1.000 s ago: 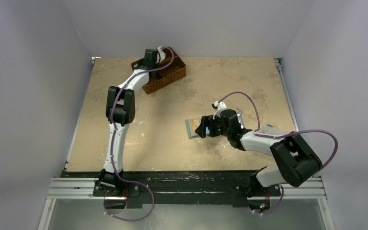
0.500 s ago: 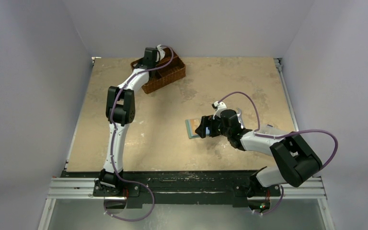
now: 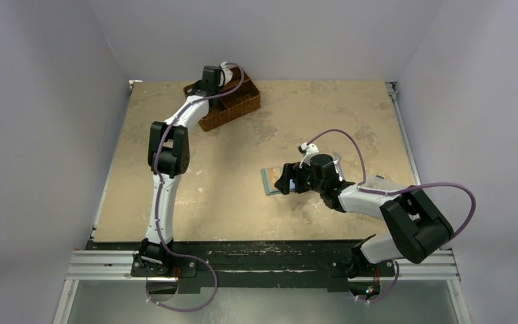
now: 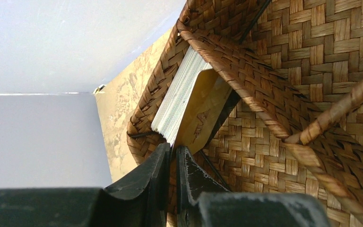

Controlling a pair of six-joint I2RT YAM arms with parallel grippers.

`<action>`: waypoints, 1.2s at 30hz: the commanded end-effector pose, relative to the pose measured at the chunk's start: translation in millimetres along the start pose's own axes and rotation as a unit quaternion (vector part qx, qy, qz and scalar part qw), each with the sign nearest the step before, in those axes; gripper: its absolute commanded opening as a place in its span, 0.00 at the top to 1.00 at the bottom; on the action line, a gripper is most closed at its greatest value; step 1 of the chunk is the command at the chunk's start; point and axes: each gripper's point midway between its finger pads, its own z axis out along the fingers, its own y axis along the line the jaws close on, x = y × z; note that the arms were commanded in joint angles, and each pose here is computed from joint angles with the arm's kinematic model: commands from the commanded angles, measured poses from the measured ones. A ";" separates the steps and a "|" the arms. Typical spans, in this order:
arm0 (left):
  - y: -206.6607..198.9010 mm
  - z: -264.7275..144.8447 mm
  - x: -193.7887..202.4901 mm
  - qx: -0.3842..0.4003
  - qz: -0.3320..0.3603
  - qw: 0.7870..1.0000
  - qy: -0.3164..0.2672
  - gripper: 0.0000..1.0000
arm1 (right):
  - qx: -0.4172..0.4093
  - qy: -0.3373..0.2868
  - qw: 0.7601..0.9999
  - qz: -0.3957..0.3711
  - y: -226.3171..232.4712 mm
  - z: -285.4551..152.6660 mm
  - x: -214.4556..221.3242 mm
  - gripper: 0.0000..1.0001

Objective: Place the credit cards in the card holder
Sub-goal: Pick up the credit card from the storage box.

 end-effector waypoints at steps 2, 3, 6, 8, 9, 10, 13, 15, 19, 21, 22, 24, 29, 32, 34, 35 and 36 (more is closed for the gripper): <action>53.5 -31.8 -33.0 -0.036 -0.046 0.997 -0.045 0.91 | -0.028 -0.039 0.999 -0.014 15.1 -1.7 -28.2 0.13; 53.7 -31.6 -32.8 -0.037 -0.045 0.997 -0.045 0.91 | -0.027 -0.040 0.999 -0.015 15.0 -2.2 -28.2 0.12; 55.9 -29.7 -32.6 -0.046 -0.043 0.997 -0.043 0.89 | -0.025 -0.041 0.999 -0.014 14.1 -3.1 -27.9 0.12; 57.8 -28.2 -33.7 -0.052 -0.041 0.997 -0.042 0.89 | -0.024 -0.041 0.999 -0.014 13.6 -2.7 -28.0 0.12; 58.0 -27.4 -34.0 -0.053 -0.040 0.997 -0.042 0.89 | -0.024 -0.041 0.999 -0.014 13.8 -2.4 -28.4 0.12; 58.5 -26.8 -34.4 -0.055 -0.040 0.997 -0.041 0.89 | -0.024 -0.040 0.999 -0.014 13.6 -2.0 -27.9 0.12; 57.8 -25.9 -36.1 -0.053 -0.039 0.997 -0.044 0.88 | -0.023 -0.039 0.999 -0.014 13.1 -0.9 -27.3 0.12; 55.6 -24.9 -35.6 -0.049 -0.035 0.997 -0.044 0.88 | -0.023 -0.038 0.999 -0.014 12.7 -0.4 -26.7 0.12; 52.5 -22.0 -33.2 -0.048 -0.031 0.998 -0.040 0.87 | -0.022 -0.036 0.999 -0.013 12.2 0.3 -25.8 0.12; 50.4 -20.5 -32.3 -0.048 -0.029 0.998 -0.039 0.86 | -0.022 -0.037 0.999 -0.013 12.1 0.2 -26.3 0.12; 49.6 -19.3 -31.3 -0.048 -0.029 0.998 -0.038 0.86 | -0.022 -0.036 0.999 -0.013 12.2 0.3 -25.8 0.12; 47.3 -17.3 -30.1 -0.047 -0.027 0.998 -0.036 0.86 | -0.022 -0.036 0.999 -0.013 12.2 0.5 -26.2 0.12; 43.9 -13.3 -26.7 -0.048 -0.020 0.998 -0.030 0.84 | -0.021 -0.034 0.999 -0.013 11.7 1.6 -25.2 0.12; 41.8 -11.9 -25.1 -0.047 -0.017 0.998 -0.028 0.84 | -0.021 -0.033 0.999 -0.013 11.3 2.5 -24.5 0.12; 40.2 -10.8 -23.7 -0.046 -0.015 0.998 -0.026 0.85 | -0.021 -0.033 0.999 -0.013 11.5 2.8 -24.7 0.12; 38.8 -10.2 -23.0 -0.045 -0.014 0.999 -0.025 0.85 | -0.021 -0.032 0.999 -0.013 11.4 3.0 -24.3 0.12; 37.7 -9.3 -22.1 -0.044 -0.014 0.999 -0.025 0.84 | -0.022 -0.032 0.999 -0.013 11.6 3.2 -24.5 0.12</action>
